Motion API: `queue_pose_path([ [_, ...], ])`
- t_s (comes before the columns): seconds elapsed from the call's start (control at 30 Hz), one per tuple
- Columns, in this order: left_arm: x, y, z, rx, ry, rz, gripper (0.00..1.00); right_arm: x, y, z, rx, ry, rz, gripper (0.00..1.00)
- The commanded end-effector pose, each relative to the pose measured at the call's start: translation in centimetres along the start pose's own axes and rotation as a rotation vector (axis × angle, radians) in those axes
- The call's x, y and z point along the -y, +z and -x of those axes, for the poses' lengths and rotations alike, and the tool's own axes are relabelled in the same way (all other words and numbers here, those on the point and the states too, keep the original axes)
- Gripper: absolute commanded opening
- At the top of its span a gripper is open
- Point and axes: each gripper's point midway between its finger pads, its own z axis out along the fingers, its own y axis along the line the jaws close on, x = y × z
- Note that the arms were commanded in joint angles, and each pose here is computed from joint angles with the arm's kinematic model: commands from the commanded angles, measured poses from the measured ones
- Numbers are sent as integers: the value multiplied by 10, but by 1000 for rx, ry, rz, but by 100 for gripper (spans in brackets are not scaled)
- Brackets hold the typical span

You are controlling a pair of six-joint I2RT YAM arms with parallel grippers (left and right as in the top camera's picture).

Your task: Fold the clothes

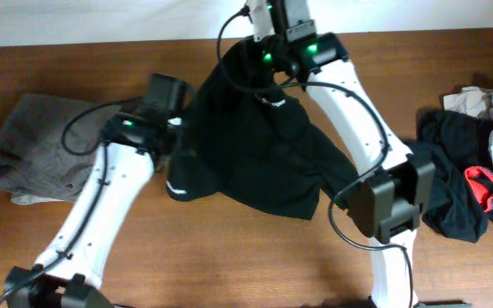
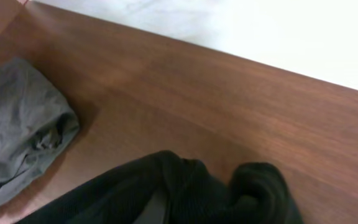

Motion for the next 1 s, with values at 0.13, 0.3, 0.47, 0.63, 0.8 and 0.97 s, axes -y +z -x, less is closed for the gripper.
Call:
queue_pose_path([
  [0.13, -47, 46, -34, -112, -160, -75, 0, -20, 48, -13, 0, 2, 13, 13],
  [0.3, -59, 59, -59, -168, -184, -53, 0, -33, 70, -16, 26, -45, 30, 68],
  [0.47, -63, 61, -61, -166, -184, -30, 0, 10, 45, -15, -3, -23, -147, 73],
  [0.63, -63, 62, -53, -136, -184, -35, 0, 47, -14, -43, -173, 69, -219, 73],
  [0.8, -63, 63, -51, -128, -184, -36, 0, 86, -39, -98, -398, 135, -281, 73],
  [0.97, -63, 63, -51, -128, -176, -34, 0, 132, -18, -140, -487, 207, -264, 69],
])
